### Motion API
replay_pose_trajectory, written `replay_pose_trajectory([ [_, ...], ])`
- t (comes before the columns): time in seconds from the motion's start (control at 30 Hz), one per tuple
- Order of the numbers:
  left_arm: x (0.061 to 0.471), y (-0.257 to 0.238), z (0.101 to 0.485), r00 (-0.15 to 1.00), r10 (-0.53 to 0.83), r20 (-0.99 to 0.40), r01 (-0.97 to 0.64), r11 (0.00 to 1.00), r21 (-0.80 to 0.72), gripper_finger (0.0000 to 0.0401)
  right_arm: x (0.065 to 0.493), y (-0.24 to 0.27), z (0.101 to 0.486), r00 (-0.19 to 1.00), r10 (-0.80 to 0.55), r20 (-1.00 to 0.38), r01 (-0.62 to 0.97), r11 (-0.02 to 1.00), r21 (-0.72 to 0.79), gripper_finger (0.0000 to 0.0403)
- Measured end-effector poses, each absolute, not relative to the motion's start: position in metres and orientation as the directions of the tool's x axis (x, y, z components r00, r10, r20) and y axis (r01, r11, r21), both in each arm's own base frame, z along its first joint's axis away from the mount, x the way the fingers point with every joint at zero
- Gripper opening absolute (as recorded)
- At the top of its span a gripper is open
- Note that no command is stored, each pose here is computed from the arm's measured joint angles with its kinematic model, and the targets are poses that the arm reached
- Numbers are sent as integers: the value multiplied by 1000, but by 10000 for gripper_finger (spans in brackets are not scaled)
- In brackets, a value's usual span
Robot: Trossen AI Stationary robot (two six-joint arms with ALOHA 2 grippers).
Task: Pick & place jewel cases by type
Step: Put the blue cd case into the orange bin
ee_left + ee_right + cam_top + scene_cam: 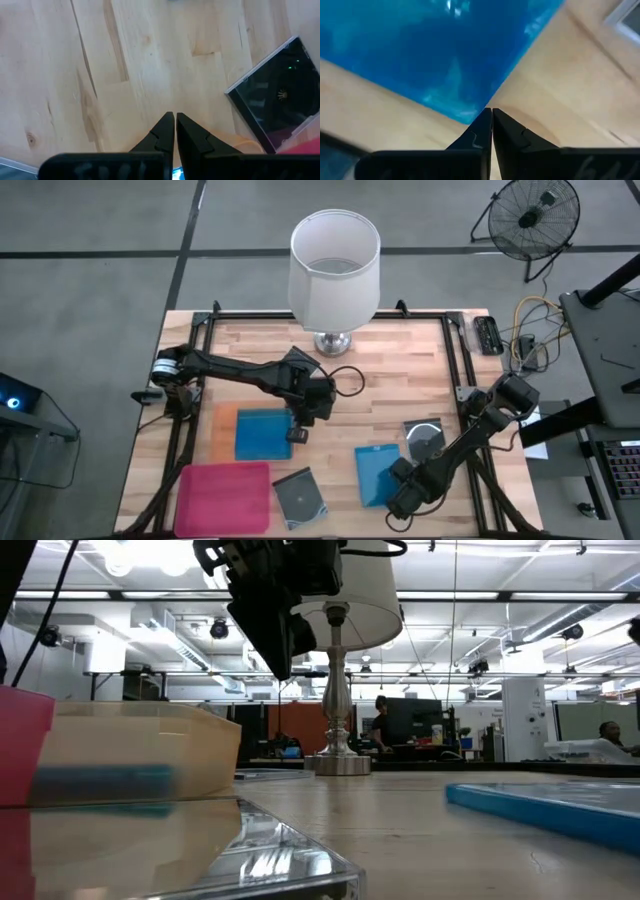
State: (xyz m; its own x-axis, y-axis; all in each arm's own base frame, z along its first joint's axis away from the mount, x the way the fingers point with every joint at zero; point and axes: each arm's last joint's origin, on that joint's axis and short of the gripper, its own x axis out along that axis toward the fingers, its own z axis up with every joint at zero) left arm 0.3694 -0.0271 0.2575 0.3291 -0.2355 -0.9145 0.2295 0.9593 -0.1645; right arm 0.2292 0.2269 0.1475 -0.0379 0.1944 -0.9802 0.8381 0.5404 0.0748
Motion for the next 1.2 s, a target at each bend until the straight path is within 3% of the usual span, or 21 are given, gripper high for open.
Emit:
replay_pose_trajectory([
  [0.33,369,-27,258,329,-236,-915,228,960,-165,0,235,211,151,31,50,-998,911,409,49,8],
  [0.73,369,-27,258,328,-236,-915,220,961,-169,0,248,215,193,190,160,-969,815,524,247,8],
  [1.2,357,-26,257,223,-230,-947,215,959,-182,0,258,208,162,210,172,-962,793,546,271,8],
])
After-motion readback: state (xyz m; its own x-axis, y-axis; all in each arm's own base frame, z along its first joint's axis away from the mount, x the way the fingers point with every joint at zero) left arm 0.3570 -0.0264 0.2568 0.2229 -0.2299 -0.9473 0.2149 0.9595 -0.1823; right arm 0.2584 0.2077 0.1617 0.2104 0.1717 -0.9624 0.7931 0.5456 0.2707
